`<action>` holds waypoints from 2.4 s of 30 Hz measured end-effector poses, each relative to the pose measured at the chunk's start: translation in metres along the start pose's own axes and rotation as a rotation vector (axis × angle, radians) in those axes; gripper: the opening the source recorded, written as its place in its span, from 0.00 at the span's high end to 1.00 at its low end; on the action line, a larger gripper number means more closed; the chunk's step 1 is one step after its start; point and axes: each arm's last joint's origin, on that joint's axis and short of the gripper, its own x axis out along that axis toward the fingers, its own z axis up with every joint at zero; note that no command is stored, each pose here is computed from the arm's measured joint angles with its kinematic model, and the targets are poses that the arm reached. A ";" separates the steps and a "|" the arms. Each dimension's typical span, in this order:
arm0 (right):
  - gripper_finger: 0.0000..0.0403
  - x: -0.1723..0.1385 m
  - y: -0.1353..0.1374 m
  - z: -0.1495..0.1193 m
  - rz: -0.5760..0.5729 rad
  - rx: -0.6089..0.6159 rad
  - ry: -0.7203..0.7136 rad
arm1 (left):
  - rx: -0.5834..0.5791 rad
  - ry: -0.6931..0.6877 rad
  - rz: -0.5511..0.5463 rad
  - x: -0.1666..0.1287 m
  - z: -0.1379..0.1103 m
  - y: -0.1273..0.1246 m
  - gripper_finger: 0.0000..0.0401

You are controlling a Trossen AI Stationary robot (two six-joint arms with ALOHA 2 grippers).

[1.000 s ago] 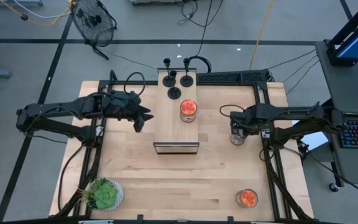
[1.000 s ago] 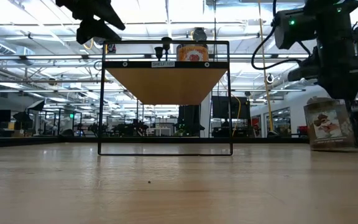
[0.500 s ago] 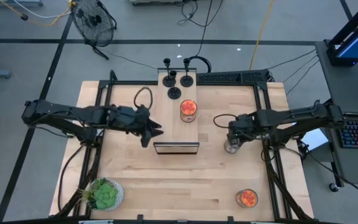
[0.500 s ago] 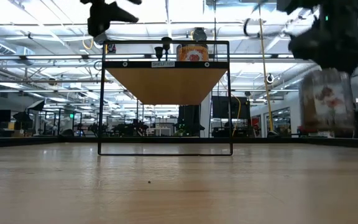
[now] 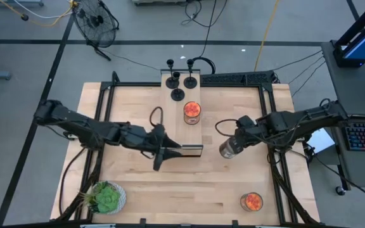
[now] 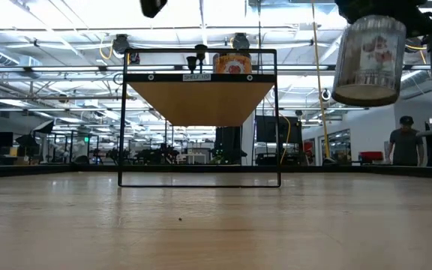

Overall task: Pick & Place candle stick holders
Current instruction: Put the brown scented candle on the shelf

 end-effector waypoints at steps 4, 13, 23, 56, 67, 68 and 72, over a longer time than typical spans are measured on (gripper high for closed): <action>1.00 0.000 0.012 -0.001 -0.003 -0.068 -0.008 | 0.026 0.024 -0.008 0.022 0.003 -0.007 0.57; 1.00 -0.006 0.042 -0.004 0.107 -0.200 -0.034 | 0.136 0.088 -0.127 0.065 0.013 -0.024 0.54; 1.00 -0.019 0.056 -0.016 0.225 -0.271 -0.054 | 0.134 0.127 -0.129 0.090 -0.002 -0.020 0.32; 1.00 -0.020 0.058 -0.023 0.240 -0.322 -0.078 | 0.053 0.082 -0.196 0.100 -0.003 -0.021 0.20; 1.00 -0.023 0.067 -0.021 0.326 -0.329 -0.105 | 0.120 0.042 -0.124 0.103 0.001 -0.009 0.04; 1.00 -0.023 0.067 -0.021 0.328 -0.328 -0.105 | 0.121 0.048 -0.121 0.103 0.001 -0.009 0.03; 1.00 -0.024 0.069 -0.021 0.354 -0.324 -0.102 | 0.120 0.080 -0.112 0.103 -0.001 -0.006 0.02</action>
